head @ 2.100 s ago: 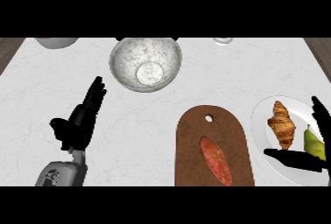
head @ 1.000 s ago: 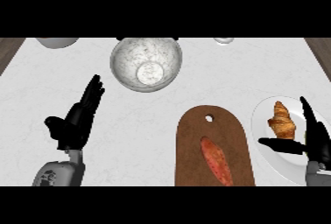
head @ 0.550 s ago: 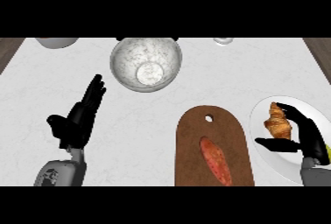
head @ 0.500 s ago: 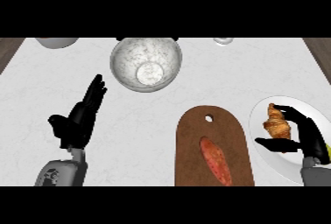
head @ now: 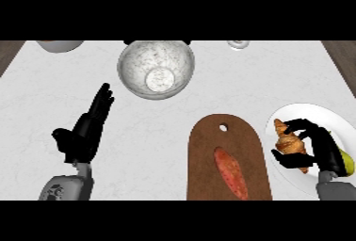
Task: Pick the croissant from the plate and place it in the bowl
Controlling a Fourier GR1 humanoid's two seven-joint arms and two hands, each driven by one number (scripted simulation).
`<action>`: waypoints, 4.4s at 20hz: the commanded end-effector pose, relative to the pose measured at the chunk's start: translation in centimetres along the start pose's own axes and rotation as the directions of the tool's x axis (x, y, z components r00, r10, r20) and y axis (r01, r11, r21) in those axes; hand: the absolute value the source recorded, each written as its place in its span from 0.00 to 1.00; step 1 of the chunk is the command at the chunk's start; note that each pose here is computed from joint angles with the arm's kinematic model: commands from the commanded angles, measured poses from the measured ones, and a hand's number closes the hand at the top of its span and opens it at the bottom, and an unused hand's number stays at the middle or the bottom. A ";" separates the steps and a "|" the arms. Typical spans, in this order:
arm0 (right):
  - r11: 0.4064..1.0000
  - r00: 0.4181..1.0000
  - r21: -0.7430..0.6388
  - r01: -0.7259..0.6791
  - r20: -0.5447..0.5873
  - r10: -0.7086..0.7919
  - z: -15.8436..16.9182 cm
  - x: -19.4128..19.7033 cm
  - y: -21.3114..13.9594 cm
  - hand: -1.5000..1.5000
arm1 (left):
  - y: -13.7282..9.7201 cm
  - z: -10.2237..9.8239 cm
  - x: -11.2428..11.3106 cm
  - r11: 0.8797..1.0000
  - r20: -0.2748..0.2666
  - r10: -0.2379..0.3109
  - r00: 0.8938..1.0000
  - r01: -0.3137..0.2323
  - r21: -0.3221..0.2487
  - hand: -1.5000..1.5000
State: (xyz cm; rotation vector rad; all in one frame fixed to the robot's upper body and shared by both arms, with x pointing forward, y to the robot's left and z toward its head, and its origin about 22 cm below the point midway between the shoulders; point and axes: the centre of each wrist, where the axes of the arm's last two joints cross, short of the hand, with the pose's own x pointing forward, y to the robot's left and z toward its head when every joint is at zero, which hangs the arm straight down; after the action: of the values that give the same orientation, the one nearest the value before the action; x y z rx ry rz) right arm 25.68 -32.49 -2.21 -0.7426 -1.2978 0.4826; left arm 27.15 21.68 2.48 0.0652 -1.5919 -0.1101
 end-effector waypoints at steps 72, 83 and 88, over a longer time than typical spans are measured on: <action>0.998 0.981 0.004 -0.070 0.184 0.068 -8.9 37.0 10.6 0.00 | -1.8 -1.2 1.1 0.997 0.022 -0.008 1.000 0.010 -0.070 0.50; 0.959 0.903 -0.139 0.247 0.393 -0.175 -9.1 36.6 10.1 0.00 | 0.1 -1.7 0.9 0.999 0.020 -0.006 1.000 0.006 -0.041 0.50; 0.918 0.882 -0.107 0.383 0.337 -0.329 -8.7 38.8 8.4 0.00 | 0.0 0.9 0.8 1.000 -0.001 0.001 1.000 -0.001 -0.028 0.50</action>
State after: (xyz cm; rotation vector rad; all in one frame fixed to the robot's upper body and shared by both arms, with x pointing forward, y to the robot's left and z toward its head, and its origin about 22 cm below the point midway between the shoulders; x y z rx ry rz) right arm 43.47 -2.11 14.94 -0.6238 -1.7452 0.2822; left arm 27.59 20.64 3.20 0.0358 -1.6027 -0.1409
